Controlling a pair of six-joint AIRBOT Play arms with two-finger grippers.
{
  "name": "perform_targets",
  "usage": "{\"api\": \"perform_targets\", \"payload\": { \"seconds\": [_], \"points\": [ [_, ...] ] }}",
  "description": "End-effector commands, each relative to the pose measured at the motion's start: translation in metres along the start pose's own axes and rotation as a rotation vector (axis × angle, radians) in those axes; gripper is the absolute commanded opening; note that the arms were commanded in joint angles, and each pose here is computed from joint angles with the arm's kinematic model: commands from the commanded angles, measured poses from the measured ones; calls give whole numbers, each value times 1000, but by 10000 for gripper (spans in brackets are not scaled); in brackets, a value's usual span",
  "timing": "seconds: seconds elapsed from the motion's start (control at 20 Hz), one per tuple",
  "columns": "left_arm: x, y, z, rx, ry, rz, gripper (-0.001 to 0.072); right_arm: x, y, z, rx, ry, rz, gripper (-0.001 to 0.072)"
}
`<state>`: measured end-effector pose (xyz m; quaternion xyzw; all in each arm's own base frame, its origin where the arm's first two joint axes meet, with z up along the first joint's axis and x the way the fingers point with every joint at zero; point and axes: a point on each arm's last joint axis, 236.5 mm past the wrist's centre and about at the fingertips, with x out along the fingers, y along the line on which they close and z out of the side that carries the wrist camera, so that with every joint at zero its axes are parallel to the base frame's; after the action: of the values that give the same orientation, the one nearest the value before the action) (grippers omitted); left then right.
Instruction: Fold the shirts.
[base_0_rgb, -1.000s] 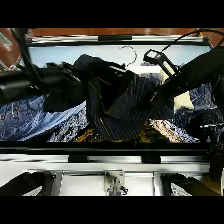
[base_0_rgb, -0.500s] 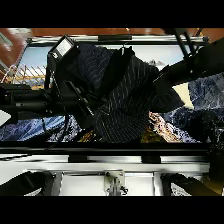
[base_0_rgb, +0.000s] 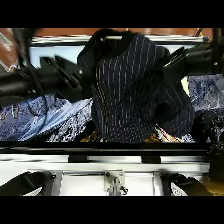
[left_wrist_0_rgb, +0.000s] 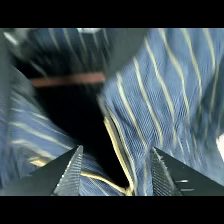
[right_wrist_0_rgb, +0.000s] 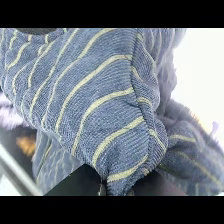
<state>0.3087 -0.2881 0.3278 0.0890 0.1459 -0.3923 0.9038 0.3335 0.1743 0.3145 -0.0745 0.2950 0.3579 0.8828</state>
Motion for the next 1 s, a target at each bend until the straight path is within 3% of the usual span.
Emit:
{"api": "perform_targets", "payload": {
  "seconds": [0.0, 0.35, 0.6, 0.95],
  "points": [
    [-23, 9, 57, 67, -178, 44, 525, -25, -3, 36, -30, -170, -71, 107],
    [-32, 24, 58, 137, -158, 116, 524, -83, -32, 54, -147, -280, -335, 107],
    [-32, 32, 53, 164, -133, 148, 524, -154, -65, 68, -193, -387, -631, 107],
    [-31, 58, 43, 88, -100, 203, 523, -241, -88, 54, -118, -455, -920, 107]
  ]
}}
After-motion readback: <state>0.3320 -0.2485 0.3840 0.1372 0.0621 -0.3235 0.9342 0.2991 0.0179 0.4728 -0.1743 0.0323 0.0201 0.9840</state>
